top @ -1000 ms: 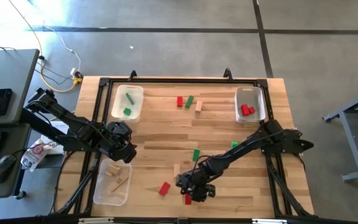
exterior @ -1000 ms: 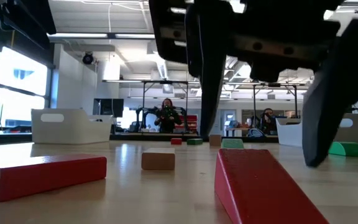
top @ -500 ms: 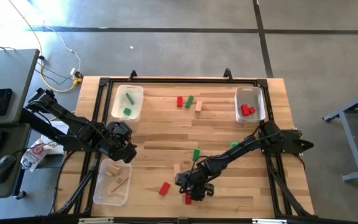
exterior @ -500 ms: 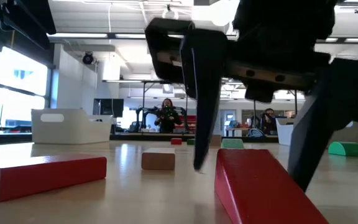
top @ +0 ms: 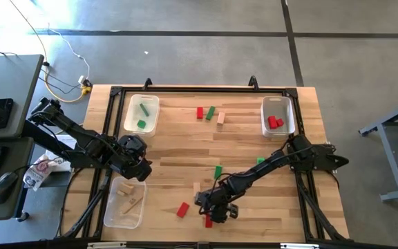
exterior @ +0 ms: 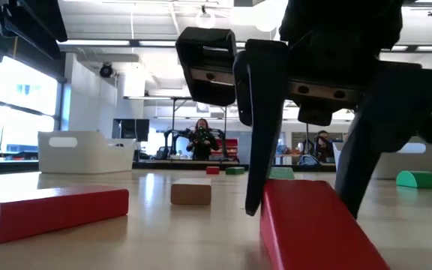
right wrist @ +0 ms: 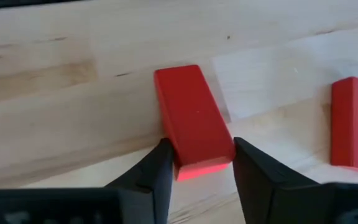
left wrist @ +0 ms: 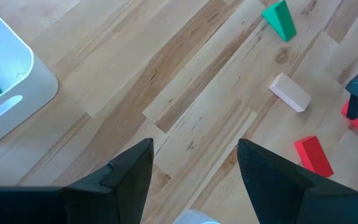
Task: Sort & place blocks by color
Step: Put the red block into the gray bin
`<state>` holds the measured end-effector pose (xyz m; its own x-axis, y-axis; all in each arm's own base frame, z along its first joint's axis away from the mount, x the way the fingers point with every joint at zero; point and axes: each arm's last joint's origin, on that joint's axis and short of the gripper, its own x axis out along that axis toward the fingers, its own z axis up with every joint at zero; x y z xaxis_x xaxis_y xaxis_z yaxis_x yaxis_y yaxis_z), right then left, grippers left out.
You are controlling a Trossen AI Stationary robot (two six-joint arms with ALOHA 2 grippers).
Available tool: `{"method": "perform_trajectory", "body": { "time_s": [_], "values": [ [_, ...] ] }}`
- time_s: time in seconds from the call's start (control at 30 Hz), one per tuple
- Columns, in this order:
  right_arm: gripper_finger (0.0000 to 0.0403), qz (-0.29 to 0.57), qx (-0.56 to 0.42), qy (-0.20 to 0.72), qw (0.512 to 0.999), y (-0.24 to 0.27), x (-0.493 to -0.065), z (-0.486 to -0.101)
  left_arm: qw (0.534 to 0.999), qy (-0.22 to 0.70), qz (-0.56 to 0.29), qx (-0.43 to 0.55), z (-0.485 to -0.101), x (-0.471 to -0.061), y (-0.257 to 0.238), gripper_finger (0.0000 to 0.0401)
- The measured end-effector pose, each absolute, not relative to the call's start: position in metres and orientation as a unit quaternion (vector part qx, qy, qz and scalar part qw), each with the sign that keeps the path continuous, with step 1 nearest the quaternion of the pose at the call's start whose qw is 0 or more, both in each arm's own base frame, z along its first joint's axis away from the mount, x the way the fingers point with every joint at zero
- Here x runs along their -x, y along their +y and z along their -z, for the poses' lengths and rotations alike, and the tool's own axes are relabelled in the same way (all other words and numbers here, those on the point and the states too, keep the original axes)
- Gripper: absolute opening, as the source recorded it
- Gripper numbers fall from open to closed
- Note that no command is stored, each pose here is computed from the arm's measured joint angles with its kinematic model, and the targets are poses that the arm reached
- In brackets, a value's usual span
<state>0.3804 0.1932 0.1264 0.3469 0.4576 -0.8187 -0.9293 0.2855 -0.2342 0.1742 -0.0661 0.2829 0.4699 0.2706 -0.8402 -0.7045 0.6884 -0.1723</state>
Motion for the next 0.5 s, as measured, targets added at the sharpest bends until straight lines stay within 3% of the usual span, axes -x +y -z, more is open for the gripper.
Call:
{"method": "perform_trajectory", "body": {
  "time_s": [0.37,0.5],
  "values": [
    [0.0116,-0.414,0.310,0.371,0.771,0.1922,-0.3812,-0.1271,0.819,0.416,-0.301,0.256,-0.2831,-0.1743,-0.0658,0.0219],
    [0.0116,-0.358,0.285,0.399,0.795,0.1893,-0.3813,-0.1318,0.822,0.409,-0.307,0.251,-0.2833,-0.1745,-0.0652,0.0219]
  ]
}}
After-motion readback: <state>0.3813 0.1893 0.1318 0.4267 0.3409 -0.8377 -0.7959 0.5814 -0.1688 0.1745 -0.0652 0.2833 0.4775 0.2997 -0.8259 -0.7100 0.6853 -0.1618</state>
